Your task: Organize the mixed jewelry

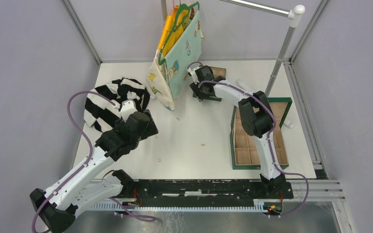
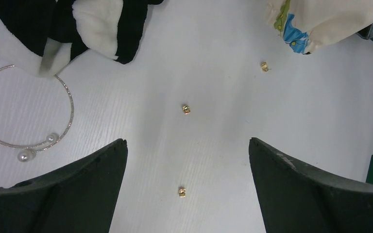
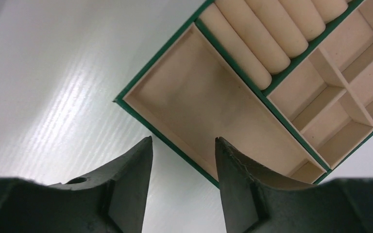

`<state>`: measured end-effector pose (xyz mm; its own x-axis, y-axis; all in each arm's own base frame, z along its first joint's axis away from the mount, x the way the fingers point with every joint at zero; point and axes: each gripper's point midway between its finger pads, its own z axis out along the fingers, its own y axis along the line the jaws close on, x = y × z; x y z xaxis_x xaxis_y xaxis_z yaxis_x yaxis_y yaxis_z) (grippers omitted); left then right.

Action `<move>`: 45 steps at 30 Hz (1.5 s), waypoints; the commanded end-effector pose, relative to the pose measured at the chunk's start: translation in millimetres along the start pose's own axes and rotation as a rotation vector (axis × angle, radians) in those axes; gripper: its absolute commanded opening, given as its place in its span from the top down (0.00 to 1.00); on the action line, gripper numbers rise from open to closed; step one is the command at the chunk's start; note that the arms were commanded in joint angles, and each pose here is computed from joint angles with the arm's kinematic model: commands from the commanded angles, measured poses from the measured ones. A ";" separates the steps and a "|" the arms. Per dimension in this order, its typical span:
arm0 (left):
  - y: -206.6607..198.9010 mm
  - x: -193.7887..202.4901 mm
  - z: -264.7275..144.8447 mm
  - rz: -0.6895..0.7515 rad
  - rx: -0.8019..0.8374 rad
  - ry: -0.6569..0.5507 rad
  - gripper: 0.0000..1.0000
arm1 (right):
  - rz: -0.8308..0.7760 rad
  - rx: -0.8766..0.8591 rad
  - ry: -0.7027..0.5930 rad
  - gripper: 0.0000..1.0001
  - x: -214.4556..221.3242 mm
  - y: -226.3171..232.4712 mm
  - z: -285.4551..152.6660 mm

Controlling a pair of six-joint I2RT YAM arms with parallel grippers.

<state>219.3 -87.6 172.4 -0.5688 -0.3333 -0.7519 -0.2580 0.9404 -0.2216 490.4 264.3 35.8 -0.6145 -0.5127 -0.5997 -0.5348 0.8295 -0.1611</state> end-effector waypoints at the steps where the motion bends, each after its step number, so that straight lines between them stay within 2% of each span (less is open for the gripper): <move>1: -7.4 -8.2 2.7 -0.051 0.008 -0.028 0.00 | 0.001 -0.013 -0.025 0.48 -8.8 -2.1 -0.7; 6: -8.4 -9.2 4.6 -0.043 0.005 -0.032 0.00 | 0.006 -0.053 -0.028 0.60 3.9 9.1 -14.4; 11: -9.0 -8.4 7.7 -0.026 -0.003 -0.029 0.00 | 0.001 -0.077 -0.031 0.63 12.9 29.5 -30.4; 14: -9.4 -8.4 8.7 -0.027 -0.007 -0.029 0.00 | -0.014 -0.110 -0.004 0.69 22.1 50.8 -33.7; 20: -8.0 -13.7 4.1 -0.054 0.007 -0.056 0.00 | -0.079 -0.193 0.005 0.72 39.9 107.7 -48.8; 24: -4.9 -13.1 4.5 -0.048 -0.006 -0.058 0.00 | -0.115 -0.237 -0.001 0.76 49.2 132.5 -57.4; 28: -5.0 -9.9 8.0 -0.041 -0.016 -0.047 0.00 | -0.087 -0.249 -0.017 0.77 51.5 152.8 -61.3; 29: -5.7 -9.5 8.8 -0.041 -0.017 -0.045 0.00 | -0.071 -0.237 -0.022 0.77 51.3 153.2 -60.3; 31: -6.7 -8.6 9.7 -0.038 -0.017 -0.040 0.00 | -0.009 -0.188 -0.030 0.88 47.0 148.4 -55.5; 34: -7.8 -9.3 9.7 -0.039 -0.013 -0.041 0.00 | 0.066 -0.126 -0.051 0.98 32.8 142.4 -48.1; 40: -9.1 -10.9 6.9 -0.040 -0.001 -0.041 0.00 | 0.241 -0.018 -0.074 1.00 5.7 120.3 -32.7; 45: -1.9 -12.5 4.1 -0.040 -0.025 -0.050 0.00 | 0.524 -0.043 -0.052 1.00 5.2 106.1 -17.7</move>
<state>225.1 -90.8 167.0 -0.5750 -0.3242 -0.7511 -0.2645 0.9425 -0.2043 395.3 353.2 24.3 -0.7097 -0.2992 -0.6378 -0.4162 0.9085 0.0369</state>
